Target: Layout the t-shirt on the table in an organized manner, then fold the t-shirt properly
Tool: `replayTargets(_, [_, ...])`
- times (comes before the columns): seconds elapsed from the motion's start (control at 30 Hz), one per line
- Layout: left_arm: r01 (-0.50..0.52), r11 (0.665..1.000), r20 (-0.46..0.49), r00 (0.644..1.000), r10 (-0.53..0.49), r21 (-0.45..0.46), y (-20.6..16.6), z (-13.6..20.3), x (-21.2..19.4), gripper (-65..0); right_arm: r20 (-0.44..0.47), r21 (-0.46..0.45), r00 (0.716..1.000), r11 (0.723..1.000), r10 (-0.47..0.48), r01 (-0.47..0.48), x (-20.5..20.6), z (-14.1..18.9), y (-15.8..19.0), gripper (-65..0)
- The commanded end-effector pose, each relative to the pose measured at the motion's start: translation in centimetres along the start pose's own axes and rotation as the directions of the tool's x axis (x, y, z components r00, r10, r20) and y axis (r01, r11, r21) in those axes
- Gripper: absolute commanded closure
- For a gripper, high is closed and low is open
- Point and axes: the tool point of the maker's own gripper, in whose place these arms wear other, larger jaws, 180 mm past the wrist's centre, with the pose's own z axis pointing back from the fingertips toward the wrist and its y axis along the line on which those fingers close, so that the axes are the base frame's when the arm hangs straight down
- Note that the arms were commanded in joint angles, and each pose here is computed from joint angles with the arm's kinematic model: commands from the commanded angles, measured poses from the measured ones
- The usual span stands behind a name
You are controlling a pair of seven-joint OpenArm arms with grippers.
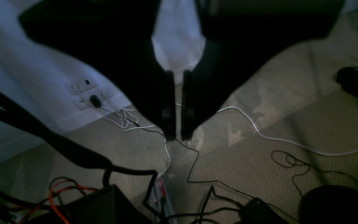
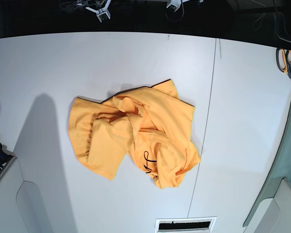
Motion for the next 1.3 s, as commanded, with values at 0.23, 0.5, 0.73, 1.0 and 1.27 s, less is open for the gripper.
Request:
replayTargets(0.23, [0.001, 1.0, -0.003, 1.0, -0.001, -0.017, -0.5, 0.0, 0.1, -3.9, 0.027, 0.002, 1.0, 1.0, 0.003, -0.003, 0.7, 0.0, -0.1, -3.8])
replayTargets(0.5, [0.006, 0.998, -0.016, 1.0, -0.007, -0.066, -1.4, 0.0, -0.2, -3.9, 0.015, 0.005, 1.0, 1.0, 0.002, -0.002, -0.2, 0.1, 0.1, -3.8])
replayTargets(0.73, [-0.076, 0.984, 0.049, 0.995, 0.085, -0.16, -3.2, 0.5, -0.7, -4.1, 0.016, -0.012, 1.0, 1.0, 0.013, -0.013, -3.7, 1.1, -0.4, -3.8])
replayTargets(1.0, [-0.178, 0.949, 0.24, 0.94, 0.242, -0.26, -2.3, 3.8, 0.2, -14.1, 0.132, 0.11, 0.991, 0.994, -0.013, -0.001, -5.3, 5.0, -0.6, -3.8])
replayTargets(1.27, [-0.276, 0.919, 0.454, 0.806, 0.381, -0.282, 2.1, 9.4, 2.6, -14.1, 0.345, 0.131, 0.939, 0.991, -0.007, -0.041, -1.7, 11.2, -1.3, -3.8])
